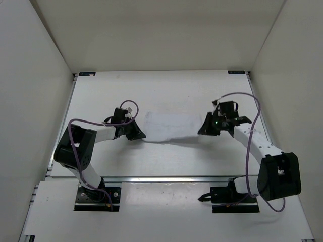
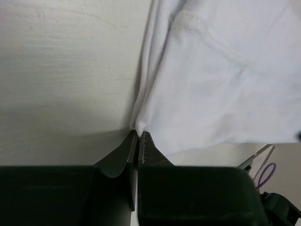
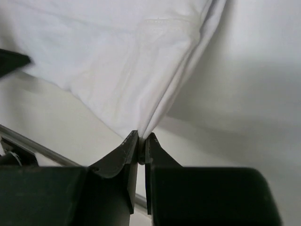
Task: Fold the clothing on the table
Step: Fold the skirt
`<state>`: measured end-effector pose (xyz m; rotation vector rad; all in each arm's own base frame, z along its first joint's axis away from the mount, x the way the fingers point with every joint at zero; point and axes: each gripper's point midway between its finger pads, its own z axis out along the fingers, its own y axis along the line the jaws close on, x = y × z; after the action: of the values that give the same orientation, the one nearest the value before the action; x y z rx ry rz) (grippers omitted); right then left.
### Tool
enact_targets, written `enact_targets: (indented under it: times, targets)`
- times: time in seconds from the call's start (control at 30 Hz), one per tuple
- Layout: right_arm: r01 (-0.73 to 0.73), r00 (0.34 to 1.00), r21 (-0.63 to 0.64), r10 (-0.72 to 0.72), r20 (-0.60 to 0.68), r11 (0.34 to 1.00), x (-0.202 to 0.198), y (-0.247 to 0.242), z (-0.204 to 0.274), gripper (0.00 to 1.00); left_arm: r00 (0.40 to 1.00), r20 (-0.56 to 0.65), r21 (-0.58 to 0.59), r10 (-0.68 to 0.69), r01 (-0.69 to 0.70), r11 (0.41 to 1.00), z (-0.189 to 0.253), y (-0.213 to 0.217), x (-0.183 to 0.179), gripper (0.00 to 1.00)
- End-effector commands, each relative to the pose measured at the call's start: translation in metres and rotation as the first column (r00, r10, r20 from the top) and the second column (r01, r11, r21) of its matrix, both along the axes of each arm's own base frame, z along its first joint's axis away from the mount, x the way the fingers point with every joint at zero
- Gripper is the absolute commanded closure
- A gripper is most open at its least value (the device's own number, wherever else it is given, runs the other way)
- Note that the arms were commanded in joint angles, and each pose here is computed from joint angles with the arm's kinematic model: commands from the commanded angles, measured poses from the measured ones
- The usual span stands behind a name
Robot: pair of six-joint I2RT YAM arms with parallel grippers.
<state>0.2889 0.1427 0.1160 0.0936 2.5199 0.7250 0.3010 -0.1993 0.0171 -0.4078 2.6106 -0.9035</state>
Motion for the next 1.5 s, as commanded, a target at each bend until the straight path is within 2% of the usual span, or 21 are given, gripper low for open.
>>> enact_targets:
  times: [0.0, 0.07, 0.23, 0.33, 0.43, 0.47, 0.53, 0.73, 0.87, 1.03, 1.3, 1.47]
  targets:
    - [-0.005, 0.98, 0.016, 0.008, -0.201, 1.0, -0.05, -0.006, -0.053, 1.0, 0.999, 0.035, 0.015, -0.021, 0.021, 1.0, 0.008, -0.001, -0.006, 1.0]
    - [0.055, 0.957, 0.001, -0.052, -0.286, 0.999, -0.073, -0.018, -0.076, 1.0, 0.999, 0.028, 0.014, -0.03, 0.03, 0.999, 0.006, -0.003, -0.014, 1.0]
    - [0.184, 0.921, -0.019, -0.179, -0.347, 0.983, -0.094, -0.045, -0.1, 1.0, 0.999, 0.031, 0.026, -0.041, 0.04, 0.999, 0.004, -0.002, -0.021, 1.0]
    - [0.187, 0.916, -0.06, -0.196, -0.349, 0.981, -0.089, -0.056, -0.1, 1.0, 0.999, 0.023, 0.027, -0.044, 0.044, 0.999, 0.001, 0.0, -0.025, 1.0]
    - [0.12, 0.954, -0.081, -0.137, -0.268, 0.99, -0.05, -0.051, -0.07, 1.0, 0.999, 0.018, 0.021, -0.04, 0.04, 0.999, 0.002, -0.002, -0.024, 1.0]
    - [0.075, 0.958, -0.092, -0.097, -0.27, 0.993, -0.047, -0.043, -0.068, 1.0, 0.999, 0.032, 0.014, -0.038, 0.038, 0.999, 0.006, -0.004, -0.02, 1.0]
    - [0.007, 0.982, -0.1, -0.026, -0.189, 0.995, -0.014, -0.021, -0.032, 1.0, 0.998, 0.041, 0.013, -0.055, 0.054, 0.998, 0.008, -0.011, -0.019, 1.0]
    - [-0.219, 0.971, -0.119, 0.204, -0.122, 0.969, 0.024, 0.073, 0.01, 1.0, 0.998, 0.056, 0.002, -0.043, 0.043, 0.999, 0.013, -0.019, -0.009, 1.0]
    - [-0.356, 0.928, -0.111, 0.336, -0.162, 0.928, 0.016, 0.137, -0.006, 1.0, 0.997, 0.077, -0.006, -0.025, 0.026, 1.0, 0.021, -0.021, 0.002, 1.0]
    - [-0.474, 0.876, -0.079, 0.459, -0.149, 0.877, 0.004, 0.209, -0.02, 1.0, 0.998, 0.06, -0.002, -0.015, 0.015, 1.0, 0.016, -0.017, 0.001, 1.0]
    - [-0.544, 0.836, -0.054, 0.535, -0.122, 0.838, -0.006, 0.265, -0.024, 1.0, 0.998, 0.037, 0.005, -0.053, 0.052, 0.999, 0.006, -0.018, -0.013, 1.0]
    - [-0.57, 0.817, -0.044, 0.56, -0.139, 0.821, -0.011, 0.274, -0.033, 1.0, 0.998, 0.035, 0.038, -0.056, 0.054, 0.998, -0.002, -0.008, -0.017, 1.0]
